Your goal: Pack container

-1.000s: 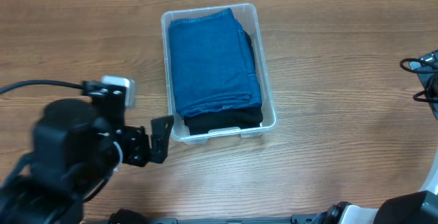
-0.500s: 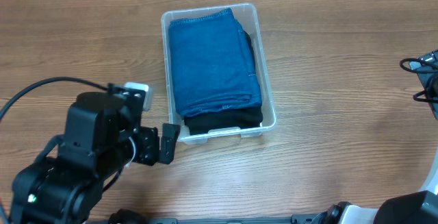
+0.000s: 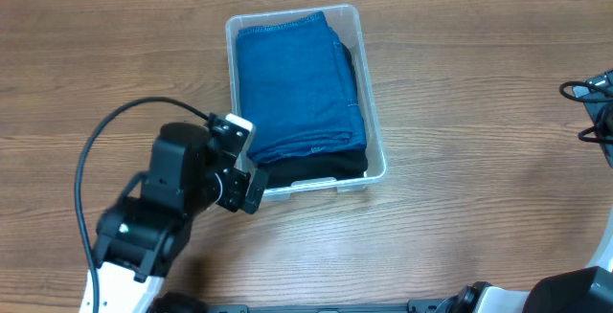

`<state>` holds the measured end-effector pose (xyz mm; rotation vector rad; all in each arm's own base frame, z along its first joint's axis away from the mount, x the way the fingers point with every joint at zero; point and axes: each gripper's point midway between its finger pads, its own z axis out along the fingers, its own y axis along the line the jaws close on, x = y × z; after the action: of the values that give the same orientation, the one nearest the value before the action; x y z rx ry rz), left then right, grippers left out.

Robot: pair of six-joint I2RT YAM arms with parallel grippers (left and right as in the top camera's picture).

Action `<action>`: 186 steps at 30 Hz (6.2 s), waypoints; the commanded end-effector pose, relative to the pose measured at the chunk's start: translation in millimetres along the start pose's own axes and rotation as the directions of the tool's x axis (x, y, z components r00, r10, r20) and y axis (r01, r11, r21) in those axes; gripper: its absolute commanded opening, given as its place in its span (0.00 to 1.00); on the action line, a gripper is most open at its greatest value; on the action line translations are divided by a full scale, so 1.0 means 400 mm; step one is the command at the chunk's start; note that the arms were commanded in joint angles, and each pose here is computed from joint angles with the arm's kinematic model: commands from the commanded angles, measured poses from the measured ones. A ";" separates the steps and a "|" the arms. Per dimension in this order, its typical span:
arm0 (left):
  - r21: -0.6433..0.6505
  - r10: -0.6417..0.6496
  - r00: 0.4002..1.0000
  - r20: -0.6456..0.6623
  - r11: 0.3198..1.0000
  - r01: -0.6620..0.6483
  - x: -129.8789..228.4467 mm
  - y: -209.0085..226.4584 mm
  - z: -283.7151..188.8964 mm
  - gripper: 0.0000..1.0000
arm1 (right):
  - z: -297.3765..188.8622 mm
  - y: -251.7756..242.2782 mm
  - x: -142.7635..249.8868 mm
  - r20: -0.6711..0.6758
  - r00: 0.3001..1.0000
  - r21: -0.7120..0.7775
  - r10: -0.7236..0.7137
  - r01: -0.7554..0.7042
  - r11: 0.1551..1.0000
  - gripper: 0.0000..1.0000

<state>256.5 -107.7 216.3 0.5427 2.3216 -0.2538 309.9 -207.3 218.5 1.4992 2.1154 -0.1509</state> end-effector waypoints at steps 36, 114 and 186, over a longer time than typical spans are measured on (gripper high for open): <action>-0.377 0.191 0.719 0.668 0.920 0.105 0.156 0.193 -0.022 1.00 | 0.004 -0.002 -0.001 0.000 1.000 0.000 0.010 -0.010 1.000 1.00; -0.371 0.161 0.766 0.622 0.923 0.107 0.188 0.197 0.007 1.00 | -0.436 -0.081 0.178 0.235 0.971 -0.350 -0.043 0.126 0.928 1.00; -0.371 0.161 0.766 0.622 0.923 0.107 0.188 0.197 0.007 1.00 | -0.158 0.031 0.546 0.650 0.753 -0.665 -0.101 0.628 0.405 1.00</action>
<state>245.3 -17.4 159.9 0.2219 1.6198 0.0216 246.4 5.3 179.3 0.2533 1.5540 0.3063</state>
